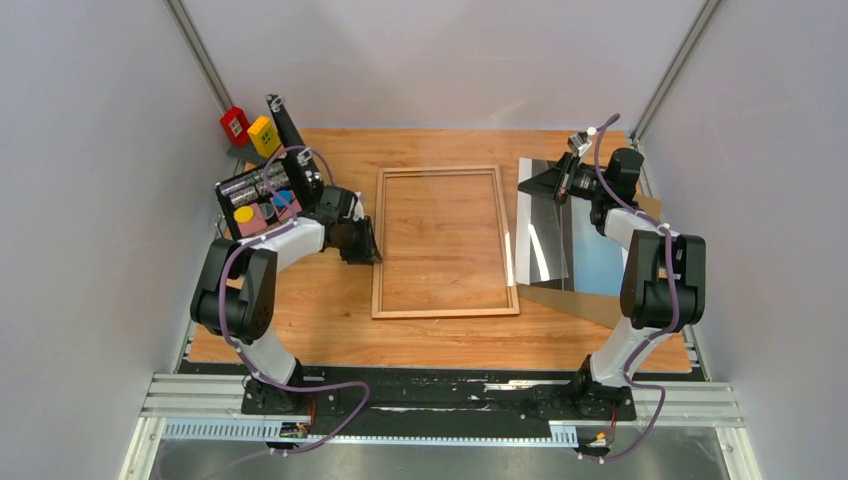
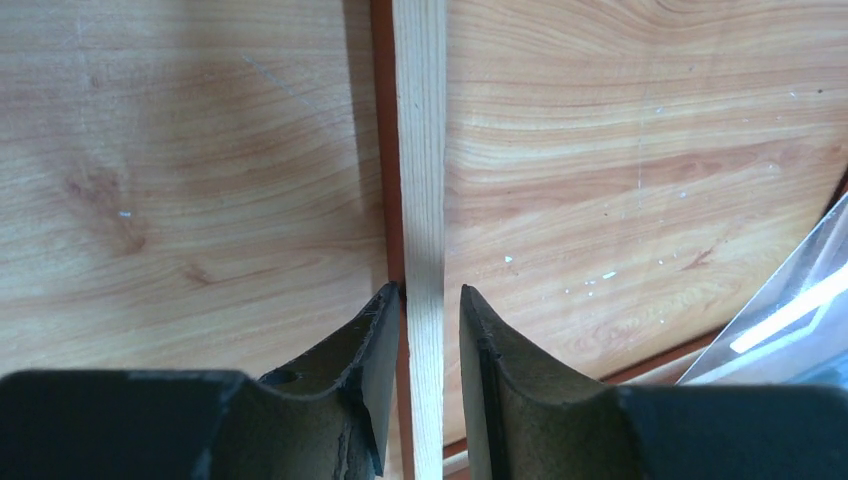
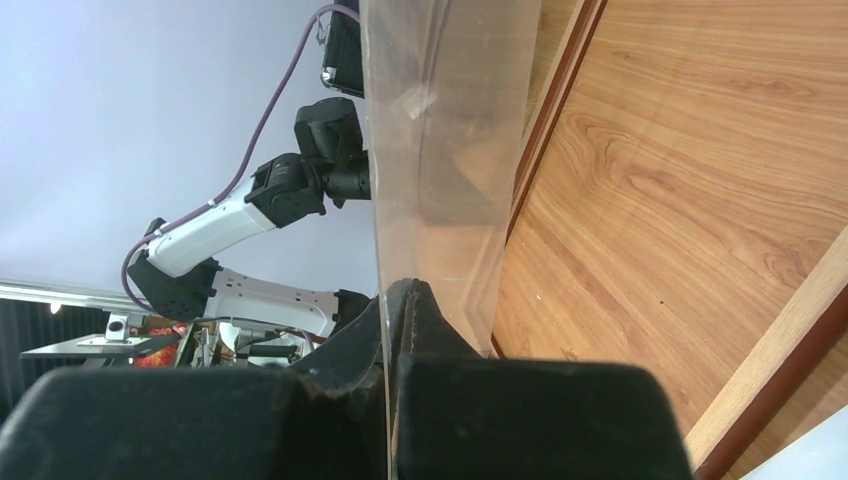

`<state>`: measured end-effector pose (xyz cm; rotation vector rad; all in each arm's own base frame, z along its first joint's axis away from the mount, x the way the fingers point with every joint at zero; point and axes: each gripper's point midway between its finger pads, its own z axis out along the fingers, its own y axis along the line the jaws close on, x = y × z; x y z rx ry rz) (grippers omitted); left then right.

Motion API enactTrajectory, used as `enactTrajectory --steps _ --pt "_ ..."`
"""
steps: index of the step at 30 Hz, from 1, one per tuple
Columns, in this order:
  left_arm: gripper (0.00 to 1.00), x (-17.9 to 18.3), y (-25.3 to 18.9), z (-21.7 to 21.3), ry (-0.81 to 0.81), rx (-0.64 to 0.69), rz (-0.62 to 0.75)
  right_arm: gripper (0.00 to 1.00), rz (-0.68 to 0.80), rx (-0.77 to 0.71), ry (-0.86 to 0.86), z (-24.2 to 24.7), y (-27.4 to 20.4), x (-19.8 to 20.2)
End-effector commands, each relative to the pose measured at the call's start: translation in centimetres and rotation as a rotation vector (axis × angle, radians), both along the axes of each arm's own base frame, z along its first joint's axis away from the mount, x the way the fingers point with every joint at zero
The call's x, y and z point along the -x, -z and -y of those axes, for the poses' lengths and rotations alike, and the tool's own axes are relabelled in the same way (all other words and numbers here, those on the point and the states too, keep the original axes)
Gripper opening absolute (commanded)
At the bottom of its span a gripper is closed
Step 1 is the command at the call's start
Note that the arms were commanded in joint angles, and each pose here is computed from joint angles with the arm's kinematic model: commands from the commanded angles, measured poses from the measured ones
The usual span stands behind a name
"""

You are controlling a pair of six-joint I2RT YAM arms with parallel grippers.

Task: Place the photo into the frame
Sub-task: Place the photo frame item in the photo frame.

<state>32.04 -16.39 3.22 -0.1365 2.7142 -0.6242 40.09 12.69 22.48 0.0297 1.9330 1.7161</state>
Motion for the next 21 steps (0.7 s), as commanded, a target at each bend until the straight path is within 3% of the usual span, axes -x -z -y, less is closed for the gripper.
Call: enactTrajectory --steps 1,11,21 --pt "0.38 0.0 -2.0 -0.1 0.010 0.001 0.067 0.00 0.082 0.016 0.006 0.1 -1.7 -0.4" --pt "0.78 -0.5 -3.4 -0.5 0.045 -0.025 0.126 0.00 0.058 0.006 0.004 -0.9 -1.1 -0.7" --pt "0.98 -2.1 -6.5 -0.1 0.171 -0.036 0.280 0.00 -0.002 -0.033 0.020 -2.8 0.5 -1.6"
